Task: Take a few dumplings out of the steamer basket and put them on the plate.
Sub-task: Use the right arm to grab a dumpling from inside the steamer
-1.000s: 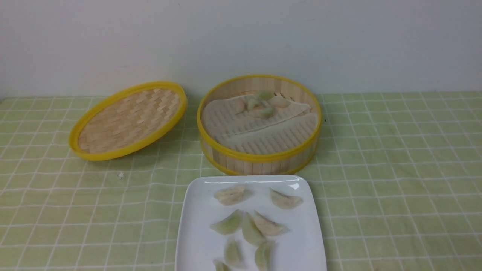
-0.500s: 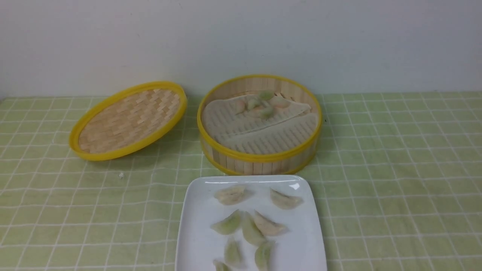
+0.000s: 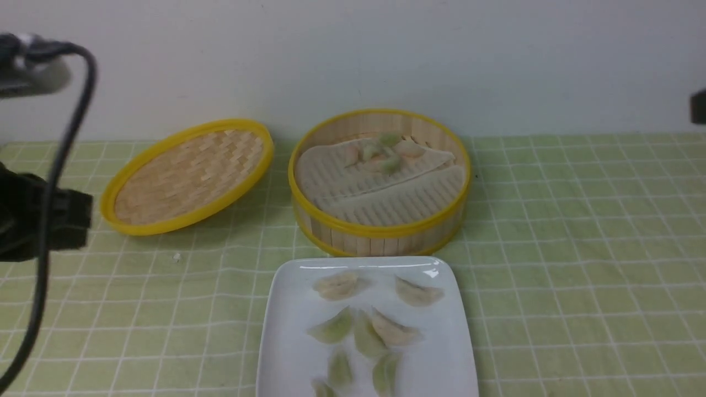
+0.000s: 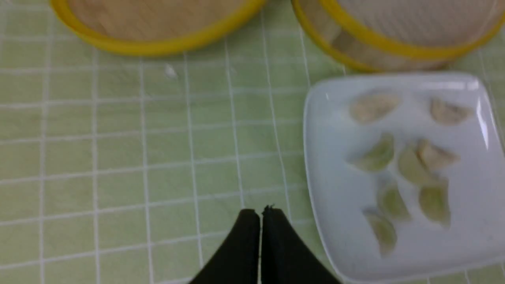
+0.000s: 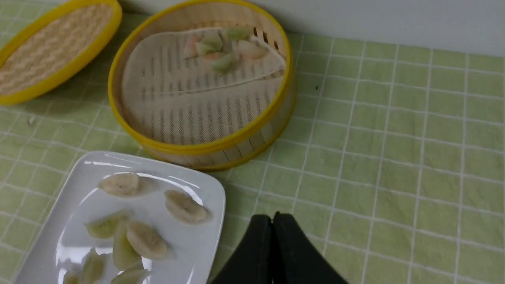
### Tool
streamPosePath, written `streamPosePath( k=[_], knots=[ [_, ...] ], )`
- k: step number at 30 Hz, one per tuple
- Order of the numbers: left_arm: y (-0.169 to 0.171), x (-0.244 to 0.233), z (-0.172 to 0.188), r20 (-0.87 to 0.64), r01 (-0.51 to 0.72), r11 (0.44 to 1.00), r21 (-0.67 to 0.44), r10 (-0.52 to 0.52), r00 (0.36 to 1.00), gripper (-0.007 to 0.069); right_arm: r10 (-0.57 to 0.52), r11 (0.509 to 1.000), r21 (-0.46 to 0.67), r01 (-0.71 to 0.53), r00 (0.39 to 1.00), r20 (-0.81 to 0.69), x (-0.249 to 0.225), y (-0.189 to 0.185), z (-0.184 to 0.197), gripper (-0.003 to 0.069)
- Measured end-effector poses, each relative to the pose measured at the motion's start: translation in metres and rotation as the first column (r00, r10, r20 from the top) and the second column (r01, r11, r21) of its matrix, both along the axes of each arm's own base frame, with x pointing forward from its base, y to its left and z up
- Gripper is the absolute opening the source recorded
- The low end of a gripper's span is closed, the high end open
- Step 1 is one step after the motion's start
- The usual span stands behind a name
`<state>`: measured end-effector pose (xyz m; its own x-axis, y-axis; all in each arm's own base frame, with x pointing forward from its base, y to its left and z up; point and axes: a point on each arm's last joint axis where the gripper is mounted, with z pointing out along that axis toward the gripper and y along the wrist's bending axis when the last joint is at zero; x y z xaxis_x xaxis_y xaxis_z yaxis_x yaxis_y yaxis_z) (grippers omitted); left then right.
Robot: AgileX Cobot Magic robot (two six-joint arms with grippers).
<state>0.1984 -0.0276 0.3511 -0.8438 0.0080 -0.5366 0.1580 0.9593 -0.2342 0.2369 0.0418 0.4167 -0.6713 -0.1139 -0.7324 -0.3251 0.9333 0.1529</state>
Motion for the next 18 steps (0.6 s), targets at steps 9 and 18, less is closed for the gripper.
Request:
streamPosePath(
  k=[9,18],
  knots=[
    [-0.006,0.005,-0.006,0.008,0.114,0.993,-0.008,-0.114,0.993,-0.0006,0.217,0.972,-0.072,-0.223,0.973,-0.083,0.098,0.073,-0.023,-0.0013],
    [-0.006,-0.005,-0.002,0.020,0.126,0.992,-0.003,-0.126,0.992,-0.0006,0.318,0.935,-0.098,-0.341,0.927,-0.198,0.196,0.141,-0.093,0.0000]
  ],
)
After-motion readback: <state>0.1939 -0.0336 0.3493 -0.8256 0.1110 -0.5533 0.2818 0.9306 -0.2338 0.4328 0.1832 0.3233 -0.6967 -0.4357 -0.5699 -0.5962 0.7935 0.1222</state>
